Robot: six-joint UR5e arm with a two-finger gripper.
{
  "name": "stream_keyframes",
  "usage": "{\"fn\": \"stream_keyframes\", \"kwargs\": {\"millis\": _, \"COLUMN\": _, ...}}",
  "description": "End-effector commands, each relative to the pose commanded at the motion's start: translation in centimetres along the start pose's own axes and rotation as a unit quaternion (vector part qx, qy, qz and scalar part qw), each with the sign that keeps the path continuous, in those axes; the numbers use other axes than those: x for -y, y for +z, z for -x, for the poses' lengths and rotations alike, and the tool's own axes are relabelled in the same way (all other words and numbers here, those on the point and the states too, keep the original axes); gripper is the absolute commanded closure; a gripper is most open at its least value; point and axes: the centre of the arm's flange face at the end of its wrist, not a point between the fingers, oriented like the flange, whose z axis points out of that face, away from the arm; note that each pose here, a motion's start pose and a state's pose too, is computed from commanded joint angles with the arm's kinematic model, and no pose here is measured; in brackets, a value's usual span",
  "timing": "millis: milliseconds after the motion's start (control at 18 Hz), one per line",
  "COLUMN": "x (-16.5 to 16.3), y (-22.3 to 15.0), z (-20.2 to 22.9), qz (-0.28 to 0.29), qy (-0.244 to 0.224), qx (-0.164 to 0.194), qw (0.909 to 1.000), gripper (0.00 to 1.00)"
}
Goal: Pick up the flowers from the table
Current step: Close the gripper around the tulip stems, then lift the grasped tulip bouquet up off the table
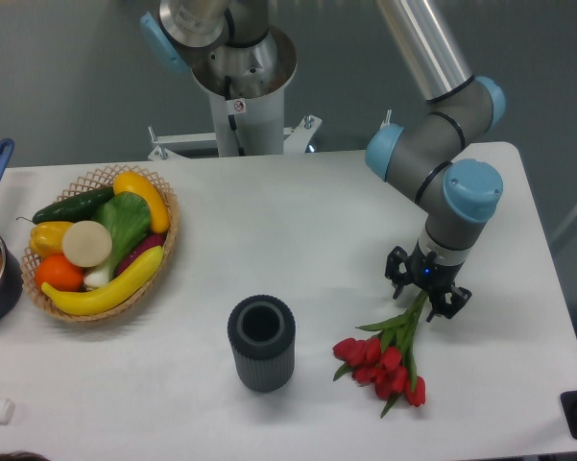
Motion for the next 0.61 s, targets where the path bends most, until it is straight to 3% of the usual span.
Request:
{"fn": "stream_keyframes", "kwargs": {"millis": 278, "x": 0.1, "y": -0.5, "z": 0.2, "qz": -0.001, "qy": -0.001, "qx": 0.004, "qw": 1.0000, "gripper": 0.70}}
{"fn": "stream_keyframes", "kwargs": {"millis": 611, "x": 0.0, "y": -1.1, "z": 0.4, "qz": -0.002, "qy": -0.003, "qx": 0.008, "qw": 1.0000, "gripper": 0.85}}
